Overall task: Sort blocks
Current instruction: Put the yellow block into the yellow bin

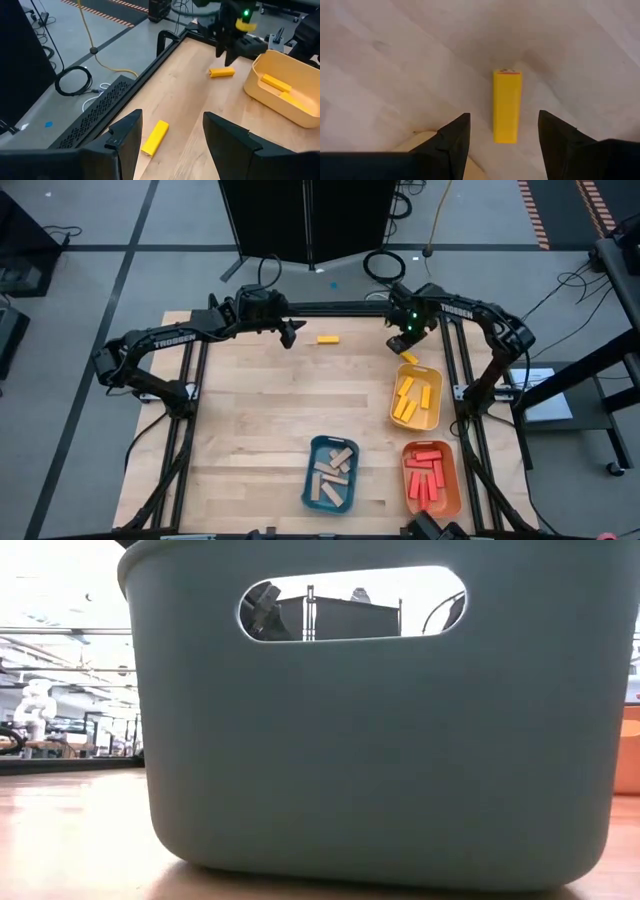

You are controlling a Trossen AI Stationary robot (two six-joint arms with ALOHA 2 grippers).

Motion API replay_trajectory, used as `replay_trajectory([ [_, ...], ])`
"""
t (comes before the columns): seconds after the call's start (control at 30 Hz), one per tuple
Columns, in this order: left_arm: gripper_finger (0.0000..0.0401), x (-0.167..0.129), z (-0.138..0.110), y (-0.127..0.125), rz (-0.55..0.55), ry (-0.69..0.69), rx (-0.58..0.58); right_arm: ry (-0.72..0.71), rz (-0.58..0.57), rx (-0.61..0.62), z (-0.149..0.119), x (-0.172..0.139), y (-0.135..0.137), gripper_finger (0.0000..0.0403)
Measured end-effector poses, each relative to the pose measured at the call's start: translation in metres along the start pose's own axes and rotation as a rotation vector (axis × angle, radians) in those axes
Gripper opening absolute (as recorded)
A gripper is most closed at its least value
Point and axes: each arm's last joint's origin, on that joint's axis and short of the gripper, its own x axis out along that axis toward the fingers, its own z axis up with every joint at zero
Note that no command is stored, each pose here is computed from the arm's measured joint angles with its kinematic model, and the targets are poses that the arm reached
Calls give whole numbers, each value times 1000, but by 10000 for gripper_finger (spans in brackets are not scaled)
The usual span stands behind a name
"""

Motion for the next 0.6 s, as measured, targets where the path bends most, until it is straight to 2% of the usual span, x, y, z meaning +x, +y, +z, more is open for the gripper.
replay_trajectory([
  [0.3,205,0,0,0,0,1,-2,-11,-71,-14,-8,28,10,160],
  [0.6,205,0,0,0,-1,2,-2,-35,-113,20,-15,47,7,160],
])
